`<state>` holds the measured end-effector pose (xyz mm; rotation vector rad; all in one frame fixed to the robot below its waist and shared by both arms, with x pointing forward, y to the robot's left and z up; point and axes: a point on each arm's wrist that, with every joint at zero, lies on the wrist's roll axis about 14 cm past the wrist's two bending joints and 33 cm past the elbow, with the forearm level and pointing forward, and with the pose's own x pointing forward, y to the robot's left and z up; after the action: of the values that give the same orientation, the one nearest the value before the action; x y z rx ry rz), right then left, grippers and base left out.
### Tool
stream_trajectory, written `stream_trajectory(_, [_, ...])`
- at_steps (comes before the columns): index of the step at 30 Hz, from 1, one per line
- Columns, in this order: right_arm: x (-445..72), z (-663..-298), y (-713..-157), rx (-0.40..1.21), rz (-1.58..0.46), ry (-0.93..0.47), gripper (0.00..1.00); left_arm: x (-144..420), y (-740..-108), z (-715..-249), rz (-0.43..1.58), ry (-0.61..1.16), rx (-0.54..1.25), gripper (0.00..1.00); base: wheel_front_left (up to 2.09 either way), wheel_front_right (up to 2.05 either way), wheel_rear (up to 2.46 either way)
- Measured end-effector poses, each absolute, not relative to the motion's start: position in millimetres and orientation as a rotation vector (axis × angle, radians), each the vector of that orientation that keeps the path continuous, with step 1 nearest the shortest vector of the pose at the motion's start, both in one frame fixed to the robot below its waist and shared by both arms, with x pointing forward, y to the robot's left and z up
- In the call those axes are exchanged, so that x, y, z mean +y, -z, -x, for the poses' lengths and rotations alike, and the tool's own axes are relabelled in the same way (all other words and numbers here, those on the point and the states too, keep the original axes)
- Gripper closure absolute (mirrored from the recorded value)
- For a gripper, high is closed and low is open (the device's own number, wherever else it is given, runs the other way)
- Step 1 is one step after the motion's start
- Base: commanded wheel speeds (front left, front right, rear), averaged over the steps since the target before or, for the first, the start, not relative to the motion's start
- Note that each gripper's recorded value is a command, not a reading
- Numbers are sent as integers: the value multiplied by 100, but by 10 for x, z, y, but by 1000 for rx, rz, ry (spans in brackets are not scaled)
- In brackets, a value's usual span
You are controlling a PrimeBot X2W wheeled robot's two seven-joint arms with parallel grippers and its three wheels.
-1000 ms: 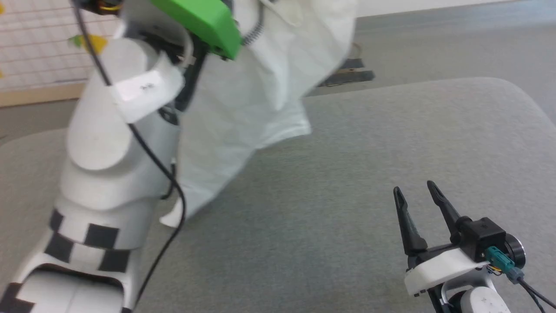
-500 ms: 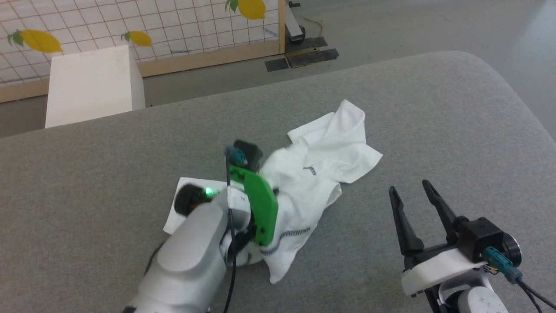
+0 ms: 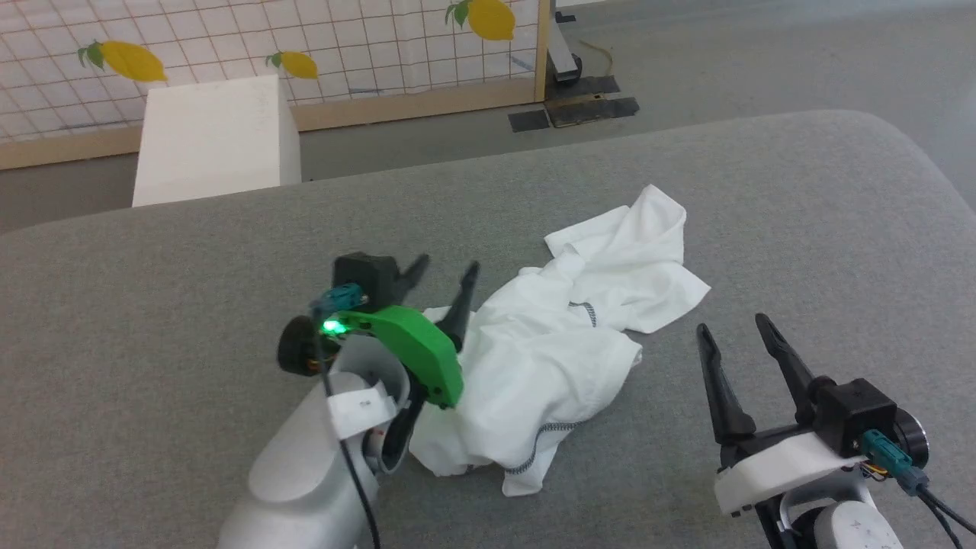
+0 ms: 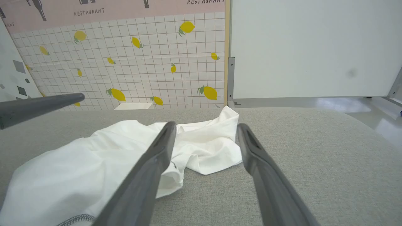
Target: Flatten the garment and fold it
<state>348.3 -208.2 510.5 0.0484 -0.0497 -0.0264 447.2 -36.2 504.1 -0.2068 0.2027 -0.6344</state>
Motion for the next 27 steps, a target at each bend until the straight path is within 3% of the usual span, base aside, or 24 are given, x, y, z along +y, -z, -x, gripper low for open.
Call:
stream_trajectory(4, [-2008,-3536,-5144,-58,-43,0,0,179,-5408,-4604,207,476,-39,0,0,0,0])
stream_trajectory(12, [-1879,-3630,-5237,-78,-35,-43,0,1085,-5612,-4406,191,241,-179,0,0,0,0])
stream_trajectory(19, [-1766,-3689,-5249,-76,-35,-78,0,1580,-5445,-4113,164,116,-163,0,0,0,0])
stream_trajectory(27, [-1685,-3686,-5221,-63,-32,-102,0,1686,-5276,-3938,170,79,-128,0,0,0,0])
